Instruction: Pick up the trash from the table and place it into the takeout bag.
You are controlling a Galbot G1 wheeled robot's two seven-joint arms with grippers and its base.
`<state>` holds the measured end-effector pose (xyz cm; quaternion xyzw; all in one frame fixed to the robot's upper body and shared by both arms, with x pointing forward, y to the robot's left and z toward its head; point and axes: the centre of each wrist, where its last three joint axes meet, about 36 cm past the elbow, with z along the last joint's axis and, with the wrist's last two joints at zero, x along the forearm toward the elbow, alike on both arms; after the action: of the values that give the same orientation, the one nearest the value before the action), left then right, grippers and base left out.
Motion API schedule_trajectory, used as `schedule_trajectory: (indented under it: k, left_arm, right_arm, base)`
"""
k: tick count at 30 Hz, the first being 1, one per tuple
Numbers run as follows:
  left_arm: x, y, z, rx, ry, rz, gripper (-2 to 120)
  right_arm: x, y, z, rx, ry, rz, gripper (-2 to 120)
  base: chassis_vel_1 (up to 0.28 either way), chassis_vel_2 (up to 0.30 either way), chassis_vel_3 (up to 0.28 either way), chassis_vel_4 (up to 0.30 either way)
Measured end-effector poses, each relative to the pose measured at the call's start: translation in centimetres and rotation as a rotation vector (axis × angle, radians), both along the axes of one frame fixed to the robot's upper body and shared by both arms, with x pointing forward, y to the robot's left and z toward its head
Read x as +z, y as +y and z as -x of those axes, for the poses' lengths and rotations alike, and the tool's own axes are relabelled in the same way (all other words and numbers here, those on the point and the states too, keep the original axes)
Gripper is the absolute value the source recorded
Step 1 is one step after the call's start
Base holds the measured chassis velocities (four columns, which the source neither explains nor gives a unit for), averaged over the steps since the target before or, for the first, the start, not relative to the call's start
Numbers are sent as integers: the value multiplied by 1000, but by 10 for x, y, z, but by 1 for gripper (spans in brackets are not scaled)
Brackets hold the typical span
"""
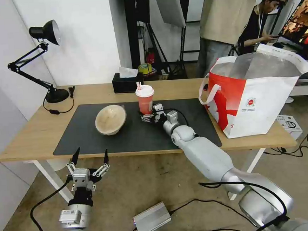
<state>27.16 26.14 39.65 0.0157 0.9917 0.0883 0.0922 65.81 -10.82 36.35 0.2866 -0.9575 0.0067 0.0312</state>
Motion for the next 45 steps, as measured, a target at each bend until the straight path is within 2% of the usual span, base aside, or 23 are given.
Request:
schedule_trajectory:
  k: [10,12,15,17,18,21,23,26,27,32,38,45]
  left_arm:
    - [0,1,-1,1,-4,1,100]
    - [0,2,-1,3,-4,2,100]
    - [0,2,-1,5,-4,1,100]
    - [0,3,0,7,-4,2,100]
    - [0,3,0,7,-4,2,100]
    - [0,3,0,8,-5,3,100]
    - [0,3,0,8,-5,3,100]
    - [0,3,0,10,-5,6,100]
    - [0,3,0,10,-5,6,100]
    - [-1,2,0,10,-7,7,100]
    - [1,2,1,9,-10,6,100]
    - [1,2,1,6,-15,4,100]
  right_arm:
    - [-7,5,-6,3,13,-3,100]
    - [-9,5,-6,8,17,-5,90]
    - [-10,6,-6,12,18,-5,84]
    - [-10,7,-6,16,19,-6,72]
    - [-10,7,-6,16,19,-6,72]
    - [-12,7,-5,17,19,-7,59]
    - [-12,7,-5,18,19,-6,56]
    - [-12,6,-4,19,16,-5,40]
    - [-12,6,-4,19,16,-5,40]
    - [-12,4,-1,22,9,-5,23]
    - [-7,-1,3,26,-9,2,10]
    - [8,-9,13,25,-18,21,8]
  base:
    - [0,0,0,0]
    - [0,0,0,0]
    - [0,0,0,0]
    - [0,0,0,0]
    - [0,0,0,0]
    - [0,0,0,0]
    - [0,0,0,0]
    - [0,0,0,0]
    - [0,0,0,0]
    - [0,0,0,0]
    - [0,0,0,0]
    - [0,0,0,0]
